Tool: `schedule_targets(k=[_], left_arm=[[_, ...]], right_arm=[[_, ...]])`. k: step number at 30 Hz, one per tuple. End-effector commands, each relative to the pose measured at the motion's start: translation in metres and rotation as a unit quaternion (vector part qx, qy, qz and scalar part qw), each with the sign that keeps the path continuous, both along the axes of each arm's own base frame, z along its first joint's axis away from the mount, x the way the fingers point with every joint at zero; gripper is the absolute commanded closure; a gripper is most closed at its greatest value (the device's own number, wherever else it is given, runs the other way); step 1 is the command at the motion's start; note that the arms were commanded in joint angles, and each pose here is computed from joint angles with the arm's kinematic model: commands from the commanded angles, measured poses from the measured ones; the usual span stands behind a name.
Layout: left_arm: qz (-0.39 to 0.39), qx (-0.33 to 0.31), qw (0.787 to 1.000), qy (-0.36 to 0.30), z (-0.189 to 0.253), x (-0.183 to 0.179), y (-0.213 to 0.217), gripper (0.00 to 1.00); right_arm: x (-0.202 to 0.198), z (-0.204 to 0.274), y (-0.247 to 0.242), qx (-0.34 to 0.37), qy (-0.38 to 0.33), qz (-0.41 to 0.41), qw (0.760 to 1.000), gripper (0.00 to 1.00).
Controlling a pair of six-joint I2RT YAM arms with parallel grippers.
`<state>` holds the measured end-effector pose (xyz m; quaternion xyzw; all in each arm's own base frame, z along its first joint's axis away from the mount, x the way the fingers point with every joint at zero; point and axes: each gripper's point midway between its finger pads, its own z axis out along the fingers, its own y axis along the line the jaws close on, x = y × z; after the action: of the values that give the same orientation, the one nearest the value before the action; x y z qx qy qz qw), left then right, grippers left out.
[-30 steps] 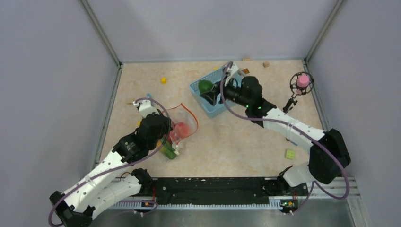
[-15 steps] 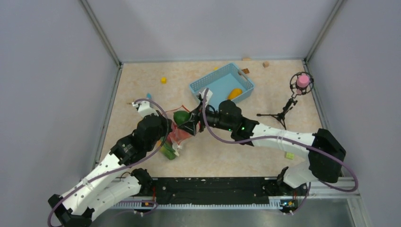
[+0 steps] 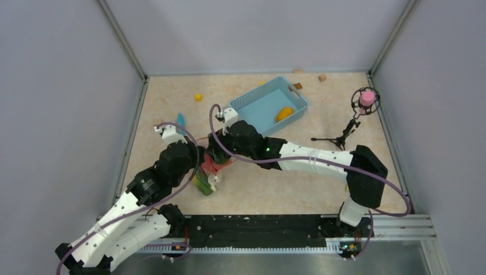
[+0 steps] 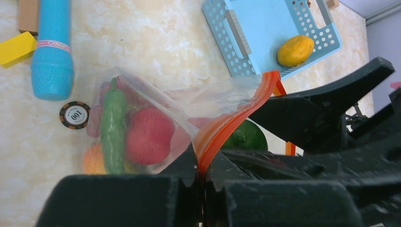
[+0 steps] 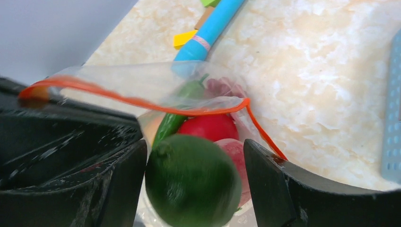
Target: Place the food in the zip-top bag and seal the zipper
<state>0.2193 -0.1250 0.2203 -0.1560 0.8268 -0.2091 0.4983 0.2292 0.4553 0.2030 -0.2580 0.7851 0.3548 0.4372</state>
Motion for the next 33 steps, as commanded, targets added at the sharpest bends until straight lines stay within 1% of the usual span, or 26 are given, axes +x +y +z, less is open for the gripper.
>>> schedule_targets(k=[1, 4, 8, 12, 15, 21, 24, 28, 31, 33], left_arm=[[-0.015, -0.042, 0.998, -0.033, 0.032, 0.0, -0.008, 1.0], [-0.021, -0.043, 0.998, -0.035, 0.033, -0.001, -0.01, 1.0], [-0.016, -0.04, 0.998, -0.036, 0.032, 0.0, -0.008, 1.0], [-0.006, -0.039, 0.999, -0.037, 0.032, 0.0, -0.004, 1.0], [0.001, -0.036, 0.999, -0.039, 0.032, 0.001, -0.001, 1.0], [0.012, -0.032, 0.999, -0.042, 0.032, 0.001, 0.004, 1.0], [0.013, -0.031, 0.999, -0.041, 0.032, 0.002, 0.004, 1.0], [0.013, -0.033, 0.999, -0.041, 0.032, 0.002, 0.004, 1.0], [0.014, -0.033, 0.998, -0.042, 0.033, 0.002, 0.004, 1.0], [0.014, -0.033, 0.998, -0.043, 0.033, 0.001, 0.005, 1.0]], right_arm=[[0.013, 0.008, 0.009, -0.03, -0.007, -0.043, 0.999, 0.25], [0.011, 0.008, 0.019, -0.034, -0.005, -0.03, 0.999, 0.25], [0.003, 0.019, 0.025, -0.014, -0.01, -0.002, 1.0, 0.25], [-0.009, 0.037, 0.023, -0.001, -0.032, 0.041, 0.999, 0.21], [-0.013, 0.06, 0.014, 0.008, -0.062, 0.053, 0.997, 0.19], [-0.01, 0.094, -0.025, 0.027, -0.106, 0.008, 0.994, 0.14], [-0.006, 0.097, -0.047, 0.03, -0.118, -0.027, 0.992, 0.12], [0.0, 0.081, -0.063, 0.013, -0.111, -0.062, 0.992, 0.11], [0.007, 0.056, -0.069, -0.006, -0.081, -0.086, 0.993, 0.12], [0.015, 0.037, -0.074, -0.021, -0.058, -0.105, 0.993, 0.15]])
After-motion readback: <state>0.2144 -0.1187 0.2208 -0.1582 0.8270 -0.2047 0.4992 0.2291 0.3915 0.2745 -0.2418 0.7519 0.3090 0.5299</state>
